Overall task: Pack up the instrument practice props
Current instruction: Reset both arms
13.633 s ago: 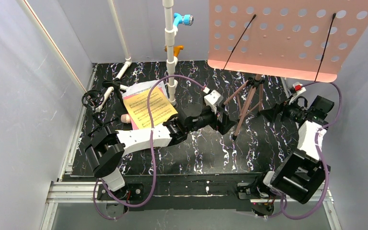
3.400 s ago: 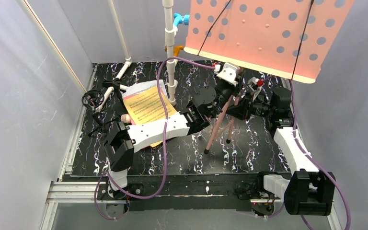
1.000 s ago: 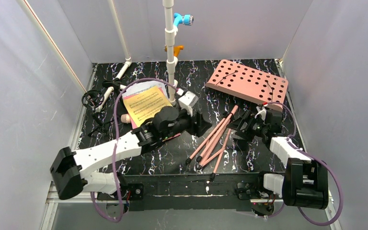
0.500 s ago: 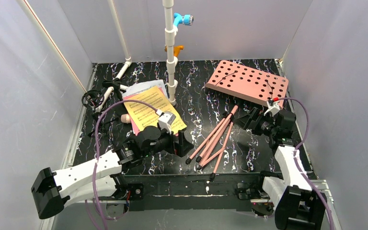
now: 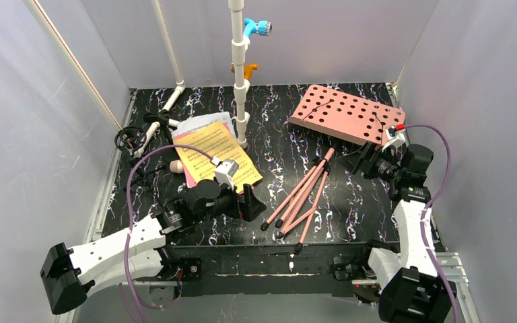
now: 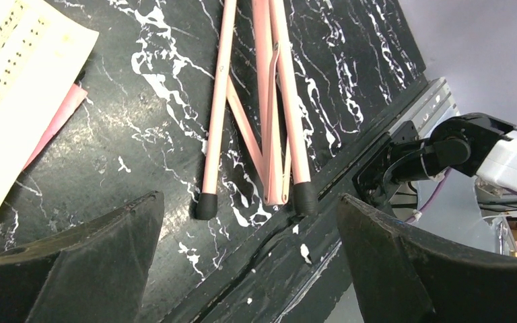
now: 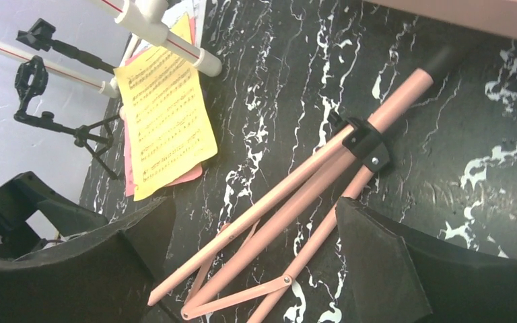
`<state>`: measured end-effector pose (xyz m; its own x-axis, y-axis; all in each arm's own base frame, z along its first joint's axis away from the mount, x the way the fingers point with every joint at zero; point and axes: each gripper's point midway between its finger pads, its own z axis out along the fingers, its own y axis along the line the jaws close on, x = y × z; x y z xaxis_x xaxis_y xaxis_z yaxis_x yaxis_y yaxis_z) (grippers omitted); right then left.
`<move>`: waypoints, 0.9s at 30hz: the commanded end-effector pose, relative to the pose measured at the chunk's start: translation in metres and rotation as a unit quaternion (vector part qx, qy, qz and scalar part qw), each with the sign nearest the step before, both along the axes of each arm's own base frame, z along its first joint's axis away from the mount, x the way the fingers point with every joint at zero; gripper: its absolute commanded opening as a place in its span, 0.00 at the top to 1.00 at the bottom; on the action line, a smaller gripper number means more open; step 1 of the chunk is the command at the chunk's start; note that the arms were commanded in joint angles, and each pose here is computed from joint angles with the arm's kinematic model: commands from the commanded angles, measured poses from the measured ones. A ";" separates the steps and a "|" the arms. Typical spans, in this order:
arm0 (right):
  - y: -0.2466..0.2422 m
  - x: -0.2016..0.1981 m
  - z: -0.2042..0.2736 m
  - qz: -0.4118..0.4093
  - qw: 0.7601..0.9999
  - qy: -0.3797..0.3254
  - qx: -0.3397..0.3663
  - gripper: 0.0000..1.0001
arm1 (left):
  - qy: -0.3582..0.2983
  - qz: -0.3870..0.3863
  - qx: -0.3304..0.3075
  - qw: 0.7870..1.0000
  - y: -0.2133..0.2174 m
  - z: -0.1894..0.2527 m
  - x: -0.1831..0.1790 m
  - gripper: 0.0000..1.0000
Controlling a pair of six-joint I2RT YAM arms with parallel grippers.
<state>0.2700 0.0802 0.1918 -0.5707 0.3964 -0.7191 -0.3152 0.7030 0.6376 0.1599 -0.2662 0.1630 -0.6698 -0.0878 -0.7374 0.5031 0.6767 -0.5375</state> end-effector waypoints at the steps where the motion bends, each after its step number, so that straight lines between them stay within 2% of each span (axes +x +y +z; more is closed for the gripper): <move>1: -0.001 0.006 0.030 0.038 0.999 -0.028 -0.025 0.02 | 0.009 0.010 0.012 1.000 0.010 -0.004 -0.002 0.02; 10: -0.013 0.016 0.042 0.065 0.994 -0.022 -0.089 0.02 | -0.026 0.045 0.012 0.999 0.039 0.023 0.003 0.02; 17: -0.030 0.025 0.058 0.047 0.986 -0.046 -0.156 0.01 | -0.058 0.128 0.035 0.989 0.084 0.044 0.026 0.02; 23: -0.039 0.031 0.072 0.028 0.981 -0.061 -0.181 0.02 | -0.041 0.194 0.053 0.979 0.122 0.050 0.058 0.02; 27: -0.039 0.032 0.083 0.026 0.980 -0.074 -0.185 0.02 | -0.025 0.220 0.014 0.975 0.145 0.066 0.075 0.02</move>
